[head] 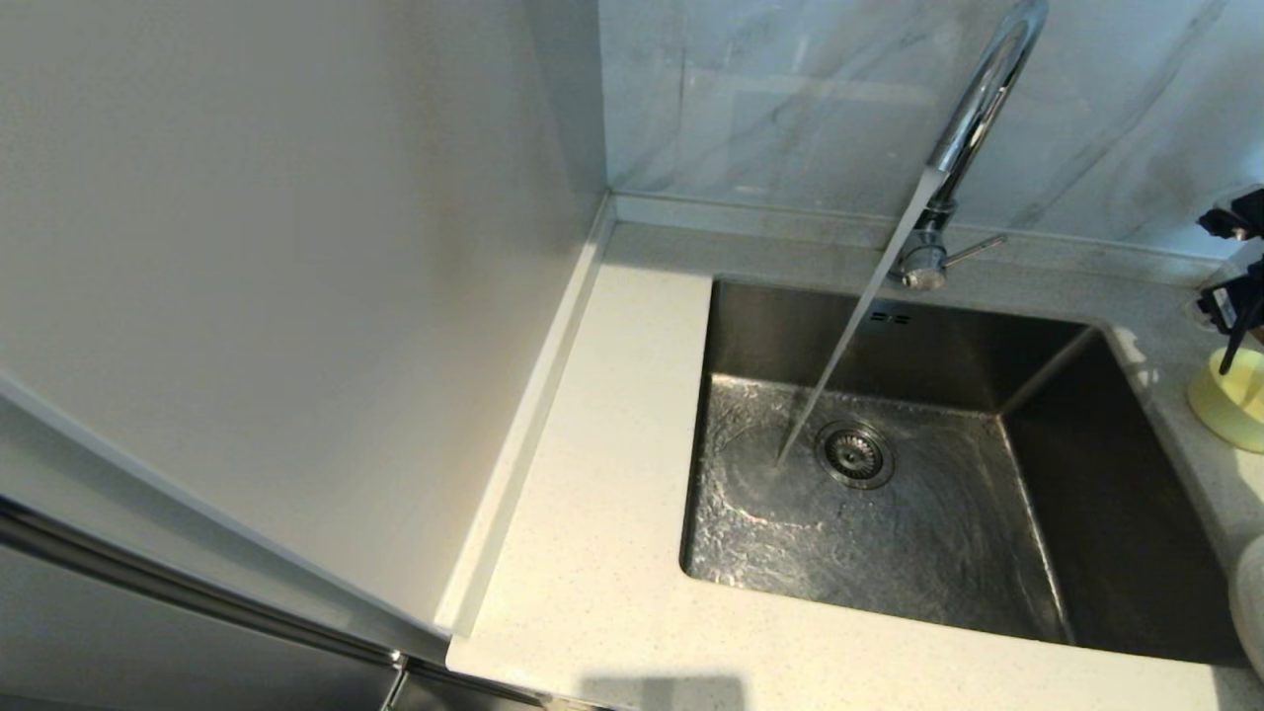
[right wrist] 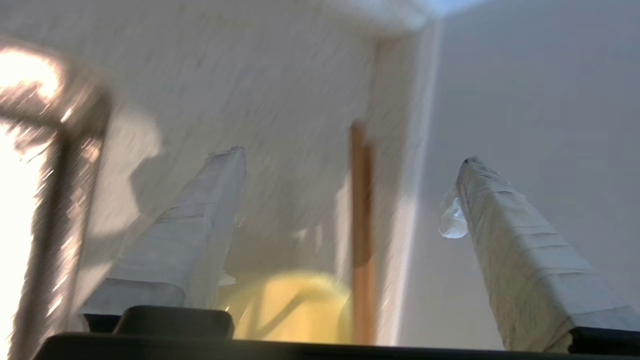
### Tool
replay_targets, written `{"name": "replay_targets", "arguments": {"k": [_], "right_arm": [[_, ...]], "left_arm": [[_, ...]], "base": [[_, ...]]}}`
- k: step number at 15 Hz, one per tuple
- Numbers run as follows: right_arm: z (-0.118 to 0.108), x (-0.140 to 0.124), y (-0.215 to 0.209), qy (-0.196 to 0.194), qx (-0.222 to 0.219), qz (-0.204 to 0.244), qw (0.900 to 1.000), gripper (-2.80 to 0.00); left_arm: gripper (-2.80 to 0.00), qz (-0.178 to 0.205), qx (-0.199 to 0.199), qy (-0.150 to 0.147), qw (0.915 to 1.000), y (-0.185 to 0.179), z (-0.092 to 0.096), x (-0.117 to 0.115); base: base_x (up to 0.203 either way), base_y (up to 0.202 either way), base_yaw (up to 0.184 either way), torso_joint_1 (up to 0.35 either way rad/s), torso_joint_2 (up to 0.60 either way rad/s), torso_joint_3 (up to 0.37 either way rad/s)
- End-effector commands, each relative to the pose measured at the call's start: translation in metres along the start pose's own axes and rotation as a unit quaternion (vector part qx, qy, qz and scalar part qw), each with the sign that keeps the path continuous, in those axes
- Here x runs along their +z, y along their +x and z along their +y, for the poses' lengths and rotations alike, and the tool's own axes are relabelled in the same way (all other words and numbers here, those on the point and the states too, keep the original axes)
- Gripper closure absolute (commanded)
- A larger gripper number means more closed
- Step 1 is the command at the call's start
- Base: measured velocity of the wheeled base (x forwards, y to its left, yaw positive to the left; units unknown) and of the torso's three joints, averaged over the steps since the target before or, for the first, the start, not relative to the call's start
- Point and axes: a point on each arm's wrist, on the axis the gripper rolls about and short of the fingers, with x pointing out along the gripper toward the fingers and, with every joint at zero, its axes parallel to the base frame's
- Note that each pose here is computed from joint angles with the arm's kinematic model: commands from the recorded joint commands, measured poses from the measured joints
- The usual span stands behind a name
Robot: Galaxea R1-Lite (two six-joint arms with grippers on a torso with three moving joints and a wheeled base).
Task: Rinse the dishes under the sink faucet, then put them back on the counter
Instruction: Pick up the chopsticks
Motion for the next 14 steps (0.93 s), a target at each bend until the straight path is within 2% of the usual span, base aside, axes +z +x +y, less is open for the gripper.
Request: {"name": "replay_targets", "arguments": {"k": [1, 8, 14], "right_arm": [[0.003, -0.003, 0.008, -0.008, -0.005, -0.008, 1.000, -2.80], [0.007, -0.010, 0.025, -0.054, -0.030, -0.034, 0.998, -2.80], [0.015, -0.020, 0.048, -0.109, -0.078, -0.082, 0.988, -2.80]], "left_arm": [[0.00, 0.000, 0.000, 0.000, 1.0000, 0.000, 0.000, 0.000], [0.00, 0.000, 0.000, 0.000, 1.0000, 0.000, 0.000, 0.000], [0.00, 0.000, 0.000, 0.000, 1.0000, 0.000, 0.000, 0.000]], "base": [[0.000, 0.000, 0.000, 0.000, 0.00, 0.000], [0.000, 0.000, 0.000, 0.000, 0.00, 0.000], [0.000, 0.000, 0.000, 0.000, 0.00, 0.000]]}}
